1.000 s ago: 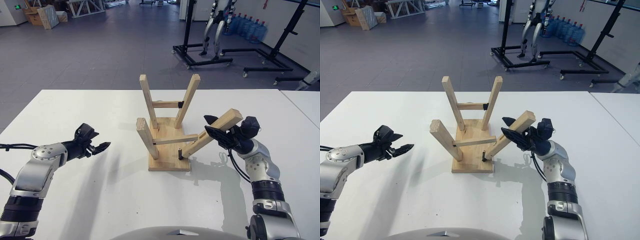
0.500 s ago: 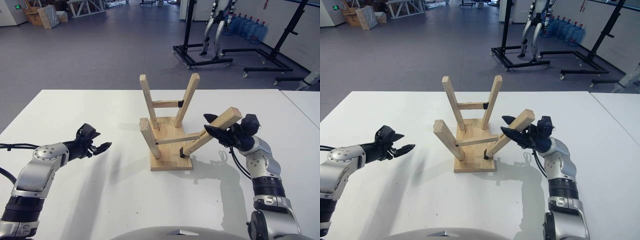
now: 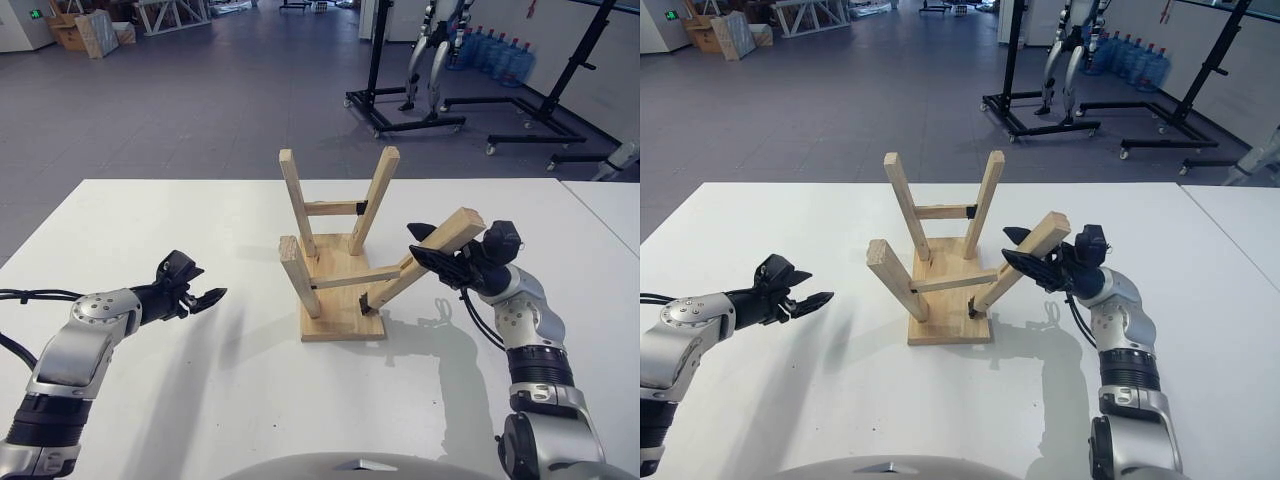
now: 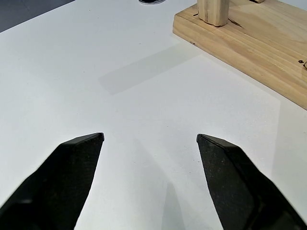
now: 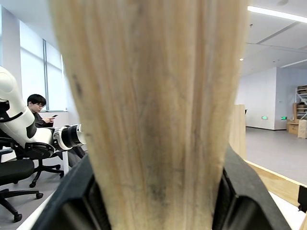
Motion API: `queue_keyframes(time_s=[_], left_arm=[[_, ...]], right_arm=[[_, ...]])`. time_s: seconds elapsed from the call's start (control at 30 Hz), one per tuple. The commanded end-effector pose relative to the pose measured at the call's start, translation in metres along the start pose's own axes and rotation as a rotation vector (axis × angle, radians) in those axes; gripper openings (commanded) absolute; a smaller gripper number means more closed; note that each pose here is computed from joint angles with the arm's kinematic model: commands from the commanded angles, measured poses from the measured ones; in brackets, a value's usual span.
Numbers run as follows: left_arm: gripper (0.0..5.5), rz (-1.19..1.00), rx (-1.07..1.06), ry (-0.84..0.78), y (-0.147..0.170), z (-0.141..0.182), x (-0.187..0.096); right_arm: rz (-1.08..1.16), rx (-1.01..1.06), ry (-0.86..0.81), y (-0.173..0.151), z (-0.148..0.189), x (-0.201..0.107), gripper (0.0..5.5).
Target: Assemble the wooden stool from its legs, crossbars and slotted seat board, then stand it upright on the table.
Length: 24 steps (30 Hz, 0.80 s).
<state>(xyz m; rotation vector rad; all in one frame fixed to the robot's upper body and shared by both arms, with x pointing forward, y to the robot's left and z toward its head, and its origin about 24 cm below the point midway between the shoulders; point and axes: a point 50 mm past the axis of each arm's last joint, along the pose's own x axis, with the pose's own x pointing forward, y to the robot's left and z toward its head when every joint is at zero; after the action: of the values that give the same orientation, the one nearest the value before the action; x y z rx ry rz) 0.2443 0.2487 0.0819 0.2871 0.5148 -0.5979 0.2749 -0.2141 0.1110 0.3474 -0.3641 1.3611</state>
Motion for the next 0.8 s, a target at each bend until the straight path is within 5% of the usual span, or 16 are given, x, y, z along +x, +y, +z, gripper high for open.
queue_keyframes(time_s=[0.03,0.8], left_arm=[[3.55,-0.004,0.014,-0.007,-0.0023,0.0021,0.0009],[3.55,-0.011,0.014,-0.008,-0.0059,-0.0014,0.0038]], right_arm=[[0.032,-0.015,0.013,-0.0041,0.0035,0.0069,2.05],[0.035,-0.017,0.055,-0.0055,0.0008,0.0002,2.05]])
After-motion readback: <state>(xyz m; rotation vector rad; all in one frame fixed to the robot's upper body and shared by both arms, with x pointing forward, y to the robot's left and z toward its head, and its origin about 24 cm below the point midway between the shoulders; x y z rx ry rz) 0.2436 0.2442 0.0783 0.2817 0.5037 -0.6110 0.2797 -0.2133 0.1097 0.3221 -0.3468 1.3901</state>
